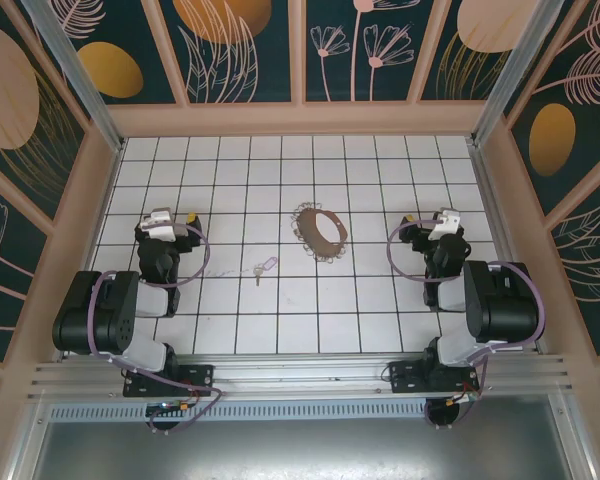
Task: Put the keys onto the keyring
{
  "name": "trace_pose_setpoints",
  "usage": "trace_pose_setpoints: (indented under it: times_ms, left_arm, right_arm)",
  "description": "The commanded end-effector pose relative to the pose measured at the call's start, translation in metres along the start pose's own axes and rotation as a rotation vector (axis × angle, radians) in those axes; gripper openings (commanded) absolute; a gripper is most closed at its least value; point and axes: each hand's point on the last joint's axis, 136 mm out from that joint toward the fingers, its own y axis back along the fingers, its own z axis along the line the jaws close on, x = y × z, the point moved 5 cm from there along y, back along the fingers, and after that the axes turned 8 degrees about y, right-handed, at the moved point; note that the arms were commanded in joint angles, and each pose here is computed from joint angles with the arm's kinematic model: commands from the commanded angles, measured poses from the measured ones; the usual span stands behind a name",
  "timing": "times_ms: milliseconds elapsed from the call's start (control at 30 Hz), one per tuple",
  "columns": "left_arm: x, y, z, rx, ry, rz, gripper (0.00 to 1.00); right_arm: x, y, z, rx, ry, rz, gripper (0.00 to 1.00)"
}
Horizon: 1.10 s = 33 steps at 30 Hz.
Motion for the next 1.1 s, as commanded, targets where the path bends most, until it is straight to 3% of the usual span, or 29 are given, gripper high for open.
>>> trace_pose_setpoints:
  times_ms: [0,867,1067]
  left_arm:
    - [-0.008,0.000,-0.001,0.007,0.010,-0.037,0.99]
    - [-0.010,-0.002,0.002,-0.020,0.020,-0.039,0.98]
    - [-0.030,-0.014,-0.002,-0.045,0.019,0.025,0.99]
  right_arm:
    - [-0.012,-0.001,0.001,0.003,0.011,-0.055,0.99]
    - [-0.013,-0.002,-0.001,0.005,0.001,-0.055,0.99]
    - [-0.047,-0.018,-0.008,0.049,-0.070,0.070,0.99]
